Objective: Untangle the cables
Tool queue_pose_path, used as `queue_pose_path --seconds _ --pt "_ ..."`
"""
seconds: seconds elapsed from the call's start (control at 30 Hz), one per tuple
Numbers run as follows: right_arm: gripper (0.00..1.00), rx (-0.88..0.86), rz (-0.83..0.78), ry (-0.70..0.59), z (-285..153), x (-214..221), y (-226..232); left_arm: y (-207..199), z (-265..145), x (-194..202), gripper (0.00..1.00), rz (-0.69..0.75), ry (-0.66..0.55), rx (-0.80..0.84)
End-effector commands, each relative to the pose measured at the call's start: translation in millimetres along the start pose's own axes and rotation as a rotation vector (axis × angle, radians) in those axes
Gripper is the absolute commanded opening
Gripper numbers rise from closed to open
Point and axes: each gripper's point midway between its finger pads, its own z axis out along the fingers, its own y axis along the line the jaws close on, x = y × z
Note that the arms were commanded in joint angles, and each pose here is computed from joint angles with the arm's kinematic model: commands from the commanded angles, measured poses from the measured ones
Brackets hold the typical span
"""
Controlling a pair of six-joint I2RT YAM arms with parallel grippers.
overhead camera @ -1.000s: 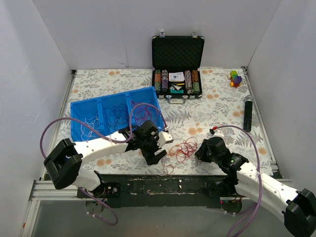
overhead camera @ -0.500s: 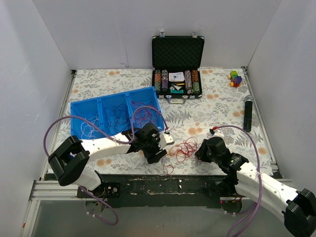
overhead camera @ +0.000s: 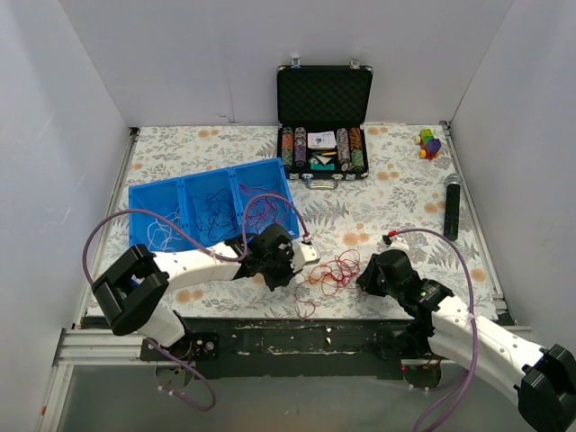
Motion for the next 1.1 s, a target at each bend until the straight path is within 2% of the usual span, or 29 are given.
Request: queue_pose_path --seconds 0.0,0.17,0.37,0.5,0.67,0.77,0.87,1.07 --pt "0.27 0.001 -0.001 -0.033 -3 -10 3 5 -7 -23 0.00 0.040 -0.050 -0.018" --pt "0.26 0.007 -0.002 -0.035 -3 -11 2 11 -20 -32 0.00 0.052 -0.059 -0.045" --pt "0.26 0.018 0.002 -0.024 -2 -5 -3 36 -71 -92 0.00 0.145 -0.169 -0.154" --pt "0.26 0.022 0.004 -0.020 1 -3 -4 55 -130 -141 0.00 0.169 -0.284 -0.280" --pt "0.25 0.044 0.005 0.001 5 3 -10 96 -235 -194 0.00 0.170 -0.479 -0.552" --pt "0.25 0.050 0.006 0.014 7 7 -12 117 -297 -206 0.00 0.218 -0.549 -0.770" --pt "0.25 0.050 0.014 0.027 8 11 -12 117 -357 -216 0.00 0.267 -0.630 -0.927" --pt "0.25 0.053 0.016 0.045 10 15 -14 103 -430 -220 0.00 0.292 -0.702 -1.042"
